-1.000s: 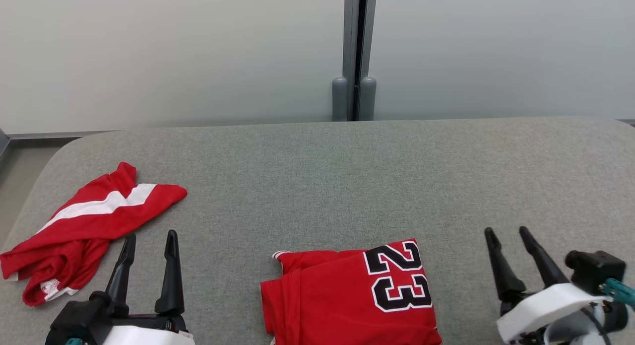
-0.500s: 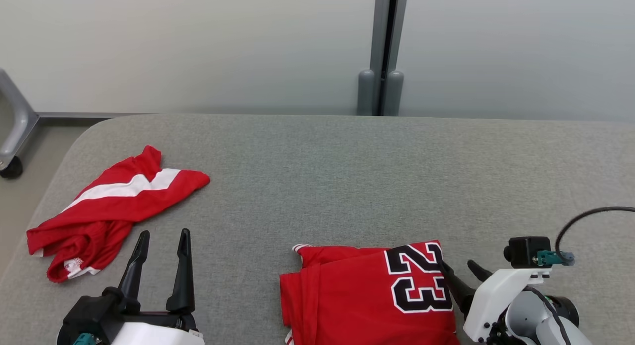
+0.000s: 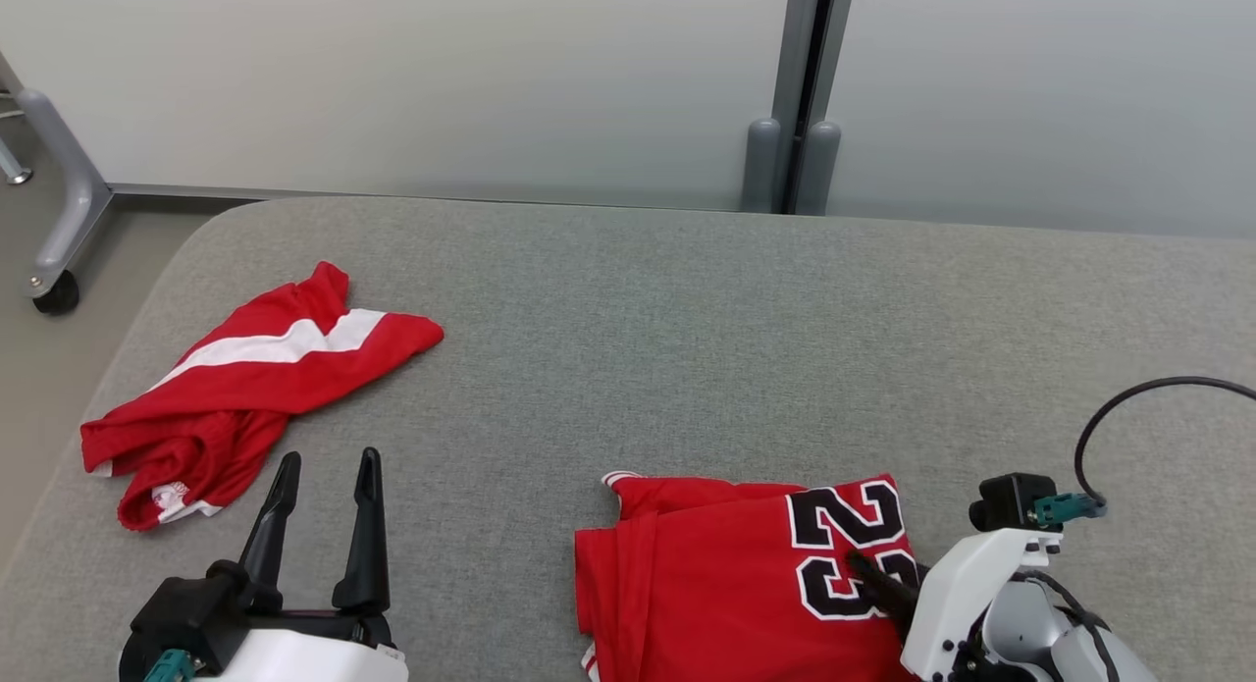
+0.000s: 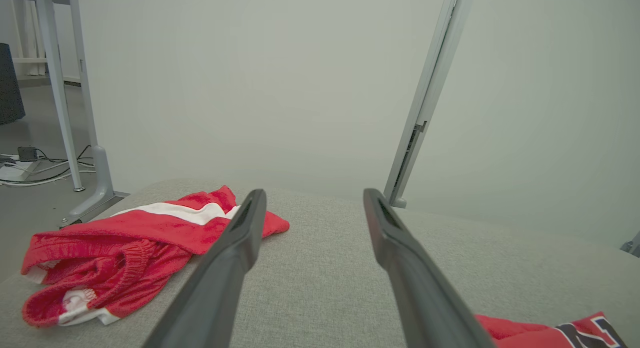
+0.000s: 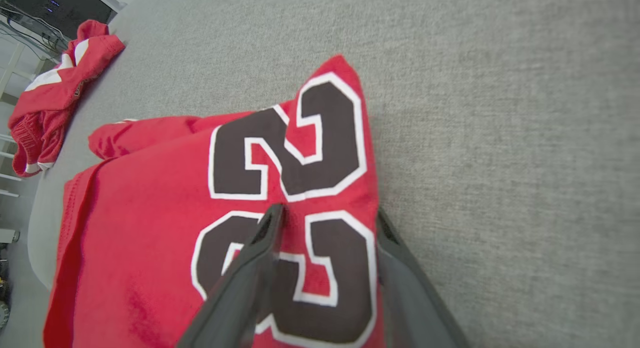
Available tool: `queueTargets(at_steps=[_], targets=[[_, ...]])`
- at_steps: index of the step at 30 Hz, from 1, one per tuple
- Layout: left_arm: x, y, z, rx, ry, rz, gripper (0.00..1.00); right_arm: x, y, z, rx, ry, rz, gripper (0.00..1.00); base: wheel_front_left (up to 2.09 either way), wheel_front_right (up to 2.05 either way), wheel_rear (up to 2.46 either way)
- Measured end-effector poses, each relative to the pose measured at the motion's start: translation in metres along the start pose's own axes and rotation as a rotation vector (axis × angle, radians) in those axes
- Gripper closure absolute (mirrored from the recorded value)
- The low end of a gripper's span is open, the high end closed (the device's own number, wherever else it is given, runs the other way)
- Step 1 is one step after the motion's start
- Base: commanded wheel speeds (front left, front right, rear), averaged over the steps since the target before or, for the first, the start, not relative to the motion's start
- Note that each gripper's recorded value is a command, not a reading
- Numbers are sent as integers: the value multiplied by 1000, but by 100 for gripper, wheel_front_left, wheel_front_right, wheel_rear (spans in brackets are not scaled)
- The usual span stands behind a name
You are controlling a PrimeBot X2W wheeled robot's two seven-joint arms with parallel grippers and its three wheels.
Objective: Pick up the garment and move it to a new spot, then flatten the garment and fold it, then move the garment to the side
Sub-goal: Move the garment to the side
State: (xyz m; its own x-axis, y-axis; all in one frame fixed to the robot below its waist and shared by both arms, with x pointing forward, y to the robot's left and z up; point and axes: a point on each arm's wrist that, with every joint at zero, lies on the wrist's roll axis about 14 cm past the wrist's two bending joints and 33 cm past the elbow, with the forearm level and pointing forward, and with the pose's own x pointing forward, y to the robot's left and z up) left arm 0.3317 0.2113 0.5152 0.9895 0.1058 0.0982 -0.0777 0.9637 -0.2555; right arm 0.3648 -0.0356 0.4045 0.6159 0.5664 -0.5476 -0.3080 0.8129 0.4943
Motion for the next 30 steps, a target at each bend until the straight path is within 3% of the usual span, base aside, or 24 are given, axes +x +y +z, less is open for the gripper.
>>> queueTargets(at_steps=[9,17,25,30], targets=[[14,-34,1,-10,-7,-115,0,-20,-5,32,-47,-138,-14,100,0,0,0],[38,-106,-4,-40,-5,-338,0,-50,-25,80,-135,-256,-70,100,0,0,0],[71,-179,-21,-43,21,-571,0,-67,-70,145,-221,-347,-183,100,0,0,0],[87,-206,-38,-50,50,-660,0,-77,-111,169,-227,-372,-275,100,0,0,0]])
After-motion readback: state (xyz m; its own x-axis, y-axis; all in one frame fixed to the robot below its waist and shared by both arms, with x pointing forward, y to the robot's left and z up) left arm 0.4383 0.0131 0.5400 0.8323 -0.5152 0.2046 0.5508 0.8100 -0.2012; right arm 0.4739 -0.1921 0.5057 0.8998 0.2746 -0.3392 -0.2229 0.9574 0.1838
